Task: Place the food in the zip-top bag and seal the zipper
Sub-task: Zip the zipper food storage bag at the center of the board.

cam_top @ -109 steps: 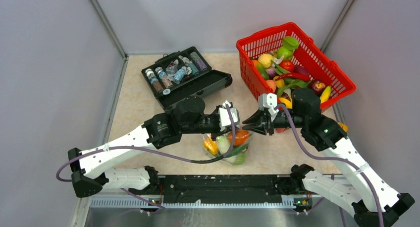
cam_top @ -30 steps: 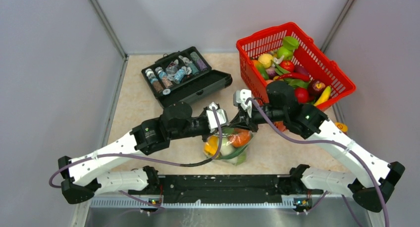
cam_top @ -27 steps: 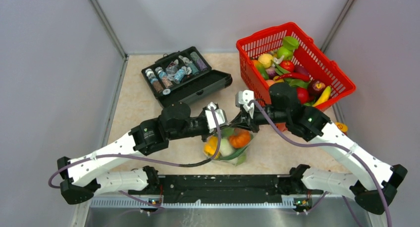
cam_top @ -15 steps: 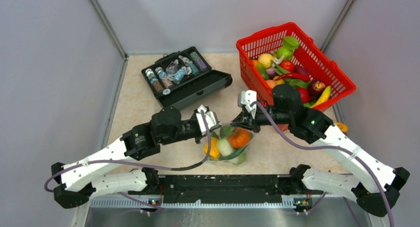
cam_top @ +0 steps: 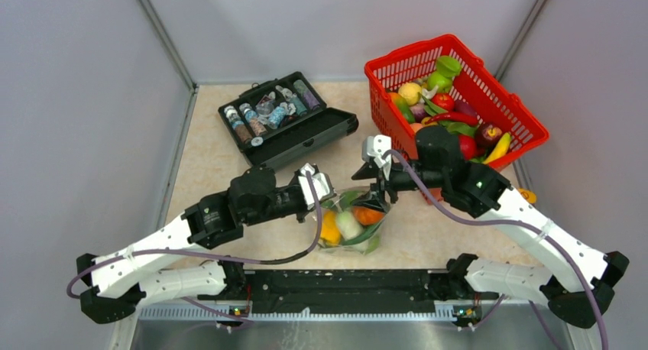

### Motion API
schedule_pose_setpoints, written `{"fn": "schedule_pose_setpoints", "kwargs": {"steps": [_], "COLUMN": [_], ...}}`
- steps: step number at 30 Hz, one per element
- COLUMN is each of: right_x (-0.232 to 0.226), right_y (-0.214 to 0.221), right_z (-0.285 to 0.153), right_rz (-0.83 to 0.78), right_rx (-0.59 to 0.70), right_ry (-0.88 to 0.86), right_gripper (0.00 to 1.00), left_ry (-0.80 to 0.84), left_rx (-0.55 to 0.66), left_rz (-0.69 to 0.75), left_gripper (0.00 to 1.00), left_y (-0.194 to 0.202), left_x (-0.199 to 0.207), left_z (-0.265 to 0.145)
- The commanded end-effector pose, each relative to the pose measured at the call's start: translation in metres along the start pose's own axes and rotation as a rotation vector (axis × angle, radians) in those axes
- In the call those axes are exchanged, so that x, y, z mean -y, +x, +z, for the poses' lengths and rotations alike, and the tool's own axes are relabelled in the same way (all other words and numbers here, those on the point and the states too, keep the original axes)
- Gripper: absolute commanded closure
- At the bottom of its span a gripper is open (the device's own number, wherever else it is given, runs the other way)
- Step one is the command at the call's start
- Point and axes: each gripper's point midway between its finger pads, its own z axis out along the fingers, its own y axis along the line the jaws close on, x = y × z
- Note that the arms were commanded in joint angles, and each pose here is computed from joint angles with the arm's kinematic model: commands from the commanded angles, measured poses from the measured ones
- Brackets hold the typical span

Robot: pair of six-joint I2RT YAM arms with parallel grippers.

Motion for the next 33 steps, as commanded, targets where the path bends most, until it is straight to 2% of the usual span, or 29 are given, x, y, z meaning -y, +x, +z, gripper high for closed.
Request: {"fn": "schedule_pose_setpoints", "kwargs": {"steps": [1, 9, 14, 16, 21, 24, 26, 33], "right_x": [0.002, 0.005, 0.005, 0.007, 0.007, 0.008, 0.008, 0.009], "right_y": [-0.030, -0.014, -0.011, -0.011, -0.020, -0.022, -0.022, -0.007], "right_z": [0.007, 0.031, 0.037, 0.038, 0.036, 0.033, 0.032, 0.034], "right_rz": [-0.056, -0.072, -0.071, -0.069, -0.074, -0.074, -0.072, -0.054], "right_rx": [0.030, -0.062, -0.070, -0.069, -0.026, -0.015, -0.018, -0.063], "right_ry": [-0.008, -0.034, -0.037, -0.025, -0.013, 0.007, 0.006, 0.015], "right_gripper": [0.39, 0.39, 0.48, 0.57, 0.62, 0.75, 0.88, 1.00], "left_ry": [0.031, 0.028, 0.018, 0.017, 0.015, 0.007, 0.002, -0.037], "left_rx": [0.059, 0.090, 0.091, 0.082, 0.079, 0.084, 0.084, 0.062], "left_rz": [0.004, 0.009, 0.011, 0.007, -0.001, 0.000, 0.001, 0.004], "left_gripper": [1.00, 1.00, 1.00, 1.00, 1.00, 1.00, 1.00, 1.00], "left_y": [-0.025, -0.030, -0.030, -0.028, -0.025, -0.026, -0.026, -0.017], "left_x": [0.001, 0.001, -0.001, -0.001, 0.000, -0.001, -0.002, -0.008], "left_z": [0.005, -0.002, -0.007, -0.007, -0.010, -0.012, -0.014, -0.017]}}
